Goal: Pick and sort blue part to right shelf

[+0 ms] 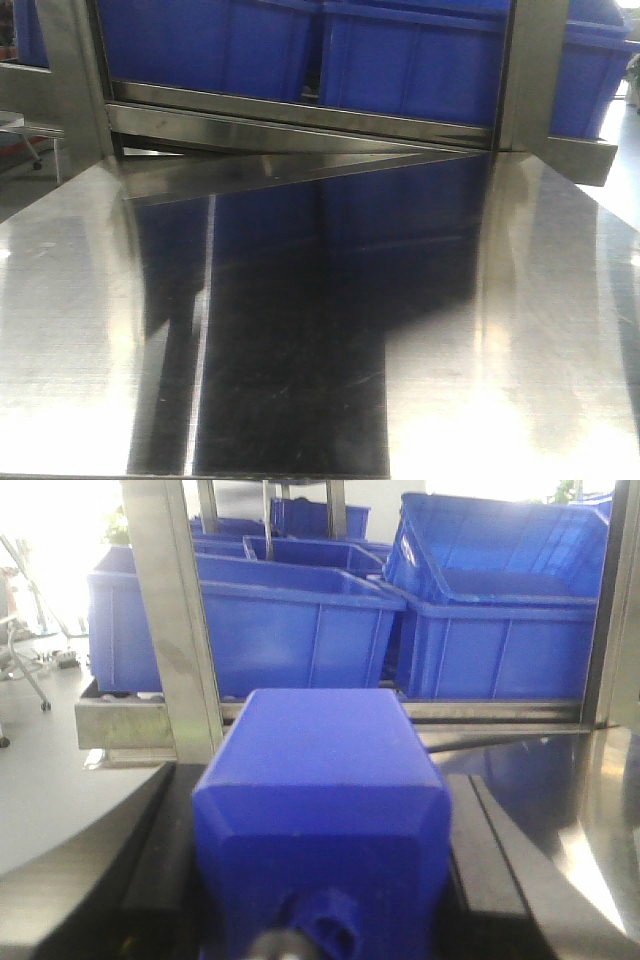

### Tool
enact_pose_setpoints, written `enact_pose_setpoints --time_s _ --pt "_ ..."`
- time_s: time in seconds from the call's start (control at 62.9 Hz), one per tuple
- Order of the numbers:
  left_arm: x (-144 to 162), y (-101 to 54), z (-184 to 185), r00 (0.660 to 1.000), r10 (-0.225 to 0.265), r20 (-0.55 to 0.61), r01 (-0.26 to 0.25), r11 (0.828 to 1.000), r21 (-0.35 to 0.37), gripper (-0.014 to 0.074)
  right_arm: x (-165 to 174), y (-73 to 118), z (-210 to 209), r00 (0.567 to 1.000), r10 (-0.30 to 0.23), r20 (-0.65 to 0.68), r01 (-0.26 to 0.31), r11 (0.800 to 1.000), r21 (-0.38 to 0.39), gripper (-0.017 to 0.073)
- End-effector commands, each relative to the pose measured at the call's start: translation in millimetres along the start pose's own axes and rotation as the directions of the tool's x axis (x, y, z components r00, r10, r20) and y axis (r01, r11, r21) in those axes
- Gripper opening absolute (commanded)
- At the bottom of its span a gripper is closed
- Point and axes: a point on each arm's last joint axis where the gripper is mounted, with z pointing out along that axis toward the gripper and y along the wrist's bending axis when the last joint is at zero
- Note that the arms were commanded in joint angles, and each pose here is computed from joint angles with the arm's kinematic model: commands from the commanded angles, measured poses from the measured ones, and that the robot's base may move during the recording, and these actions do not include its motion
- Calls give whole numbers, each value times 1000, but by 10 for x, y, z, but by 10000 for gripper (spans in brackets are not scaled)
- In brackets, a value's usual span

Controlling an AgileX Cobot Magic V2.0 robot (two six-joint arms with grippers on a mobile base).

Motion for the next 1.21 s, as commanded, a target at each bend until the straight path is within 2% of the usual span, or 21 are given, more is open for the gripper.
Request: enact_pose_setpoints --time_s 0.0,0.27,1.192 --pt "-143 31 -12 996 3 94 0 999 -34 207 -169 -17 -17 994 -5 108 3 1000 15 398" --pt "-136 117 -20 996 12 84 0 989 -147 207 -169 -17 -17 994 -5 108 3 1000 15 398" --pt "-136 116 -19 996 12 84 0 989 -145 207 -169 -17 -17 994 -5 108 3 1000 15 398"
